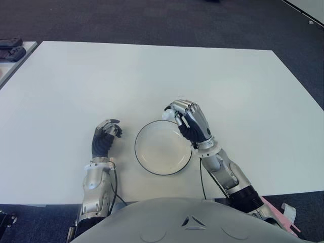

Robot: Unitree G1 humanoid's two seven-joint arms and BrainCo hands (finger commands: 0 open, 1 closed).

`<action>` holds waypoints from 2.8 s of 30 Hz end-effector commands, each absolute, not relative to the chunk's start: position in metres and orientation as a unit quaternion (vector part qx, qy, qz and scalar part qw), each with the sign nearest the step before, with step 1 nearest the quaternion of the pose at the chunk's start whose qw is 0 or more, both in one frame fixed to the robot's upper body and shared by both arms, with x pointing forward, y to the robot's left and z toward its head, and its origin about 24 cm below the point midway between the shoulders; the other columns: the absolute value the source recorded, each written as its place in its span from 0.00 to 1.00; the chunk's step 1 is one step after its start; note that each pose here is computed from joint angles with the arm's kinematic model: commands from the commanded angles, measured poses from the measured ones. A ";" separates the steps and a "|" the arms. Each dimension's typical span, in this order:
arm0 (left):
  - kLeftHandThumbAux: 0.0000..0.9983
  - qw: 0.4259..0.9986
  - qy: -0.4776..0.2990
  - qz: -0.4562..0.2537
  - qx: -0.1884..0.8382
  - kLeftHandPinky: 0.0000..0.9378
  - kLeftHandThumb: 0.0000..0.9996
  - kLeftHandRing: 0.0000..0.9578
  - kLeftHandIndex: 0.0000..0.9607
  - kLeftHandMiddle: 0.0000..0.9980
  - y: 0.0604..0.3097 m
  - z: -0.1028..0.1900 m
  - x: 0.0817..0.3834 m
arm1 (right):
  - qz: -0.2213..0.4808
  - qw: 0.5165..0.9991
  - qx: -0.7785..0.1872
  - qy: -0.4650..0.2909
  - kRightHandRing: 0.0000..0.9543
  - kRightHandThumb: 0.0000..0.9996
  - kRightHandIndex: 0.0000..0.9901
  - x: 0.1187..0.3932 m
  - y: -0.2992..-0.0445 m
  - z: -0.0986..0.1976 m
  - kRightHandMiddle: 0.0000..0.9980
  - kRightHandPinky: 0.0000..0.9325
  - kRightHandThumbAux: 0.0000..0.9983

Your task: Put the toothpaste on the table into the plate.

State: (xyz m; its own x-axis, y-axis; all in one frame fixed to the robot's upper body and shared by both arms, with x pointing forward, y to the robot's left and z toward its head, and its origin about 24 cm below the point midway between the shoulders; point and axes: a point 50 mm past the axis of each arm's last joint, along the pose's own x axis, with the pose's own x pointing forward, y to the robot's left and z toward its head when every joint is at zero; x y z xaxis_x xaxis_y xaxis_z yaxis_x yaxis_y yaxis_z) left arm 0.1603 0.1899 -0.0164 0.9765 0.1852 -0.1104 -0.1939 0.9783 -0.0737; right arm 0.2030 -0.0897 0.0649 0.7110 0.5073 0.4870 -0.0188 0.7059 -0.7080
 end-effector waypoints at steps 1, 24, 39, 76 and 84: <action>0.72 0.992 0.072 0.096 -0.044 0.65 0.71 0.64 0.46 0.63 0.189 -0.022 0.156 | 0.225 0.845 -0.350 -0.335 0.59 0.97 0.39 0.195 -0.085 0.054 0.50 0.70 0.66; 0.72 0.993 0.066 0.089 -0.044 0.66 0.71 0.65 0.46 0.64 0.187 -0.022 0.156 | 0.401 0.805 -0.379 -0.216 0.60 0.95 0.41 0.198 -0.087 0.043 0.52 0.81 0.65; 0.72 0.992 0.069 0.097 -0.043 0.66 0.71 0.65 0.46 0.64 0.188 -0.024 0.157 | 0.401 0.768 -0.464 -0.184 0.05 0.40 0.05 0.199 -0.096 0.042 0.04 0.10 0.42; 0.72 0.992 0.075 0.092 -0.042 0.67 0.71 0.66 0.46 0.64 0.189 -0.023 0.159 | 0.292 0.837 -0.433 -0.163 0.00 0.06 0.00 0.206 -0.125 0.054 0.00 0.00 0.29; 0.72 0.993 0.068 0.089 -0.041 0.66 0.71 0.66 0.46 0.64 0.189 -0.023 0.159 | 0.192 0.958 -0.161 -0.139 0.16 0.04 0.15 0.205 -0.123 0.056 0.12 0.25 0.60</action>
State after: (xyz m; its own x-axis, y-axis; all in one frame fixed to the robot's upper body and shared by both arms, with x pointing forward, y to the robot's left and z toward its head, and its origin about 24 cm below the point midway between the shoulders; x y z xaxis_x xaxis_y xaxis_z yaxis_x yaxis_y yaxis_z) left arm 0.1611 0.1905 -0.0169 0.9772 0.1823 -0.1089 -0.1907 0.9790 -0.0725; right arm 0.2067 -0.1242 0.0609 0.8290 0.5386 0.1505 -0.3403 0.6994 -0.6285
